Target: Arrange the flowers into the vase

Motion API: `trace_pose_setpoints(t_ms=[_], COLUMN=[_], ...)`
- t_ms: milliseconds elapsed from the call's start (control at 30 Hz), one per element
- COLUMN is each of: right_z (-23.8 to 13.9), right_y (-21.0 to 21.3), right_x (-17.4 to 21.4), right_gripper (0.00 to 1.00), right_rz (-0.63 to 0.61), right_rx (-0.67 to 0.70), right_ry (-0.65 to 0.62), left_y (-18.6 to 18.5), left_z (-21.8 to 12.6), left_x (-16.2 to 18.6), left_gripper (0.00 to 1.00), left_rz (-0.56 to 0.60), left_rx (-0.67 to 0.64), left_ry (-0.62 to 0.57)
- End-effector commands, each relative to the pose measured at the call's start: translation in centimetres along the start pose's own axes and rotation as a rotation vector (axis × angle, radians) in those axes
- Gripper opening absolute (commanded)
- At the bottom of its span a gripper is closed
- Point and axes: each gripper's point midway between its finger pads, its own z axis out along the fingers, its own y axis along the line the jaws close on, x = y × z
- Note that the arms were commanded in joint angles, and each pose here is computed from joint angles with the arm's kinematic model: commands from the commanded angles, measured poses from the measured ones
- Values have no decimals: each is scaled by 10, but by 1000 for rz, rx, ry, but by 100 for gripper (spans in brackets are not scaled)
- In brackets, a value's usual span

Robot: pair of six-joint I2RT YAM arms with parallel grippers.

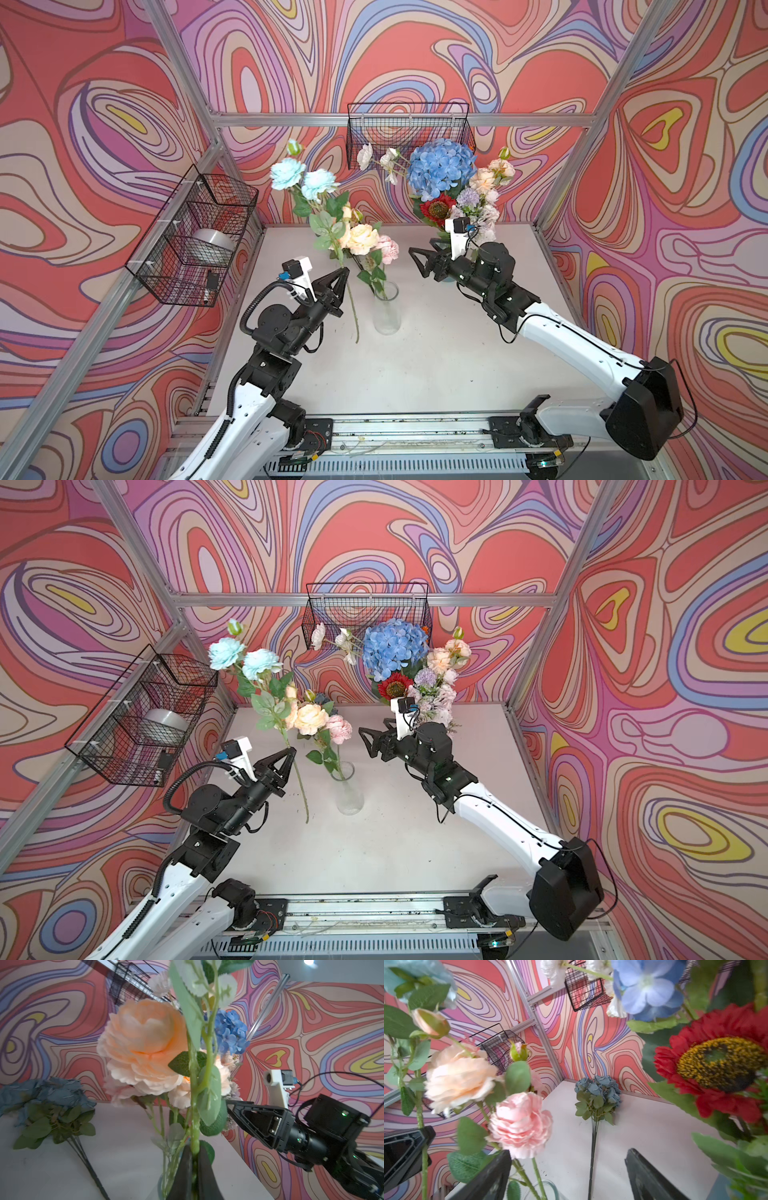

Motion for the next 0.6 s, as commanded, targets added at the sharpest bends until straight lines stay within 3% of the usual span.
trace_pose_setpoints(t_ms=[0,200,333,567], right_z=[0,-10,-20,-25], right_y=[22,53,78,108], right_x=[-1,-18,-26,-23], right_gripper=[86,80,74,68], right_rz=[4,-21,-17,-41], right_rx=[-101,-247,-376,-482], right_ry=[51,19,11,16], left_y=[-51,-76,-76,-75], left_z=[1,22,35,46], left_x=[-27,-7,4,18], left_gripper=[0,0,0,0], left_rz=[154,206,200,200], left_rx=[158,240,253,270], left_ry=[-83,-24,3,45])
